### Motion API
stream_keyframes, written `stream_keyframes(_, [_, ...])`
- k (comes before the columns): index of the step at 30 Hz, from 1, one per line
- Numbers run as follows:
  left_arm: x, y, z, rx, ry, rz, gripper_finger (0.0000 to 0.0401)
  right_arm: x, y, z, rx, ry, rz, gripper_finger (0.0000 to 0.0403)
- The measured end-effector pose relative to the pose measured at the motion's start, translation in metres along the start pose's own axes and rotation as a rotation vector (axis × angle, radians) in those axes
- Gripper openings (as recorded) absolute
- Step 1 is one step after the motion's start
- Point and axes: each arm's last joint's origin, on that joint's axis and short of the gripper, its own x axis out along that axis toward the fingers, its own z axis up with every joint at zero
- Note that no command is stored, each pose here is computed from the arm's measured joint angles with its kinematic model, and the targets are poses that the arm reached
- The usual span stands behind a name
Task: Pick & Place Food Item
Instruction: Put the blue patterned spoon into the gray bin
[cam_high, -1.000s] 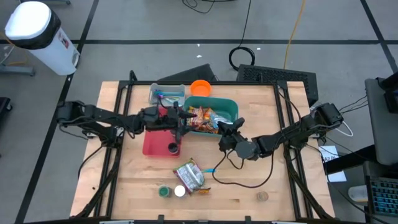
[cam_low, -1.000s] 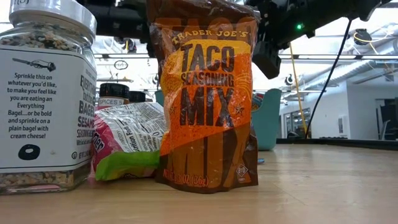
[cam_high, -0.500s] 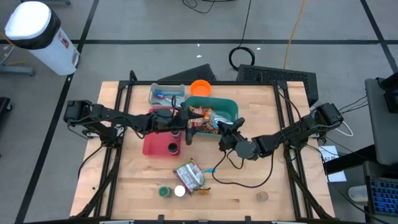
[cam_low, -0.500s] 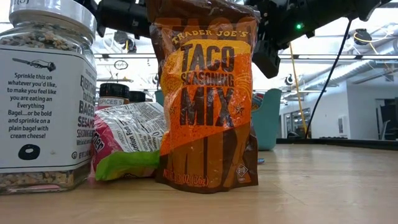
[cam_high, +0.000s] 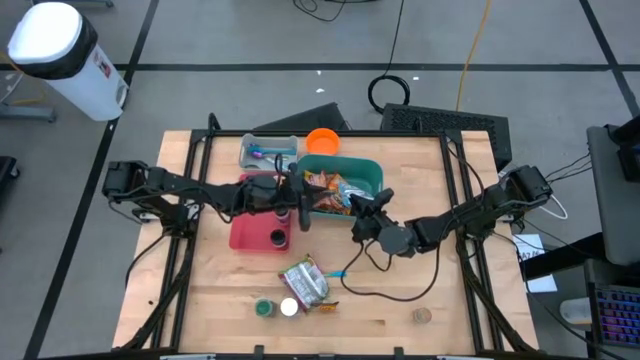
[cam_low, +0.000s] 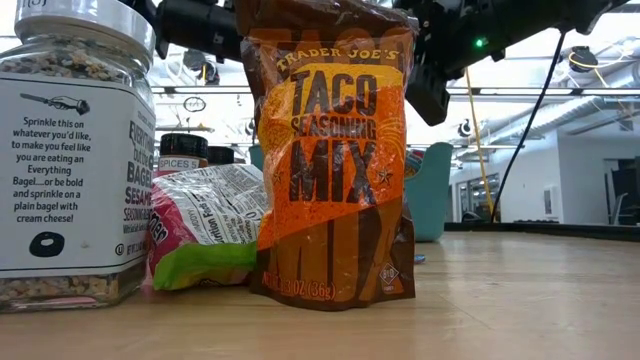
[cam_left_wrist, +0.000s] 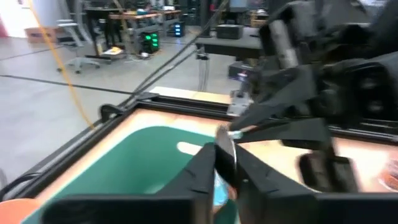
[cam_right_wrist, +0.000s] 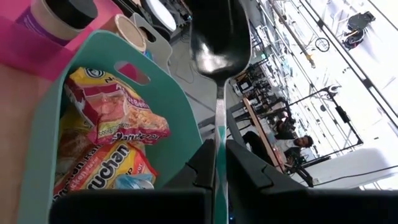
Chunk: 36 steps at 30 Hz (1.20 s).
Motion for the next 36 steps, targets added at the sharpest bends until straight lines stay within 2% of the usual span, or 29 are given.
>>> stream_keyframes(3, [0.000, 0.003, 0.000, 0.013, 0.001, 0.023, 0.0010, 0.000, 0.000, 0.001, 0.015, -0.016, 0.014, 0.0012])
stream_keyframes(8, [0.000, 0.005, -0.001, 0.019, 0.005, 0.066, 0.0009, 0.000, 0.000, 0.002, 0.050, -0.029, 0.031, 0.0019])
stream_keyframes(11, [-0.004, 0.007, 0.003, 0.040, 0.014, 0.081, 0.0006, -0.001, 0.000, 0.003, 0.135, -0.044, 0.043, 0.0038])
stream_keyframes(14, [-0.014, 0.014, 0.013, 0.055, 0.030, 0.162, 0.0005, -0.007, -0.003, 0.006, 0.191, -0.067, 0.055, 0.0069])
stream_keyframes(17, [-0.028, 0.024, 0.019, 0.051, 0.050, 0.259, 0.0005, -0.018, -0.007, 0.011, 0.228, -0.107, 0.078, 0.0108])
stream_keyframes(21, [-0.051, 0.036, 0.014, 0.040, 0.038, 0.303, 0.0004, -0.036, -0.017, 0.019, 0.297, -0.170, 0.113, 0.0158])
stream_keyframes(25, [-0.078, 0.054, 0.006, -0.010, -0.004, 0.371, 0.0004, -0.051, -0.023, 0.023, 0.321, -0.214, 0.140, 0.0192])
stream_keyframes(33, [-0.131, 0.081, -0.021, -0.066, -0.048, 0.633, 0.0003, -0.058, -0.023, 0.025, 0.314, -0.231, 0.152, 0.0205])
stream_keyframes(36, [-0.145, 0.086, -0.030, -0.073, 0.005, 0.742, 0.0003, -0.055, -0.024, 0.023, 0.309, -0.220, 0.145, 0.0201])
